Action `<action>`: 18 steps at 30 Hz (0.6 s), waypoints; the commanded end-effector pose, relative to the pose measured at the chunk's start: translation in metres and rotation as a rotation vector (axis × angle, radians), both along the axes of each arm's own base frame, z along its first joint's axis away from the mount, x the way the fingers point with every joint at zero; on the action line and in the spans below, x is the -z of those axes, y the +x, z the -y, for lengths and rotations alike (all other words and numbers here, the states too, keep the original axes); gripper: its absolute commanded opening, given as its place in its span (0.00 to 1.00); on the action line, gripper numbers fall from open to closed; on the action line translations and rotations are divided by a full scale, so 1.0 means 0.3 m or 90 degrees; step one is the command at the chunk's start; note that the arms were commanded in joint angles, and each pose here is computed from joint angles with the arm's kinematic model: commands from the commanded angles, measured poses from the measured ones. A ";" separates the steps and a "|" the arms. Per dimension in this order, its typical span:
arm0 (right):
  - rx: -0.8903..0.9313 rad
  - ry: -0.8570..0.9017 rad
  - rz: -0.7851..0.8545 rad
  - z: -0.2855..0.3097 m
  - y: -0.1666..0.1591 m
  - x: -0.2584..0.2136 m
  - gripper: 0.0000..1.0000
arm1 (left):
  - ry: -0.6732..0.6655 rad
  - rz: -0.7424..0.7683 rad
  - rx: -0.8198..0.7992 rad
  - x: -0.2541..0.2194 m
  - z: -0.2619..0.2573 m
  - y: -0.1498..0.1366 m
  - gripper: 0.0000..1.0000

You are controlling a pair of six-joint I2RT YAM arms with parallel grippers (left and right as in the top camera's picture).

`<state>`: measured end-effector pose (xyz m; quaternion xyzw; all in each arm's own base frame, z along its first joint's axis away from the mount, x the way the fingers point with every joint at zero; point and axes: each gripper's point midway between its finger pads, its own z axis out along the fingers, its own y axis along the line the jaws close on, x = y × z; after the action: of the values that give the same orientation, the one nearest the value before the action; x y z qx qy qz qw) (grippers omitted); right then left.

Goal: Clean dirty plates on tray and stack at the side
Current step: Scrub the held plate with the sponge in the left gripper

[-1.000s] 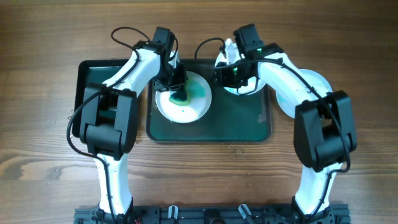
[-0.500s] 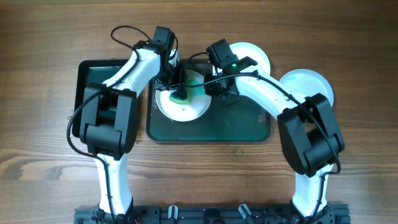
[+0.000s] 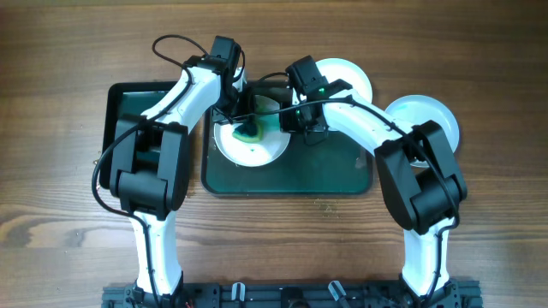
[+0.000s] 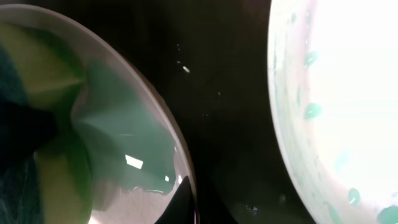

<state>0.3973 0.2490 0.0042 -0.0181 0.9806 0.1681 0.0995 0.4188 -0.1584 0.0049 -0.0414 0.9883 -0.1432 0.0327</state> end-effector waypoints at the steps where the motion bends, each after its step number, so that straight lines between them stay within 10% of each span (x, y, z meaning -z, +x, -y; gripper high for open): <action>1: 0.044 0.003 -0.056 0.060 -0.024 0.074 0.04 | 0.132 -0.034 -0.148 0.066 -0.148 -0.011 0.04; 10: 0.048 0.112 -0.083 0.081 -0.018 0.086 0.04 | 0.215 -0.153 -0.304 0.063 -0.209 -0.161 0.04; 18: 0.057 0.117 -0.082 0.078 -0.012 0.083 0.04 | 0.020 -0.201 -0.052 0.036 0.099 -0.253 0.04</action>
<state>0.3960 0.2441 0.0020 0.0088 0.9581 0.2799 0.0605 0.3778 -0.1411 0.0067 -0.2154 0.9722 -0.0701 -0.0594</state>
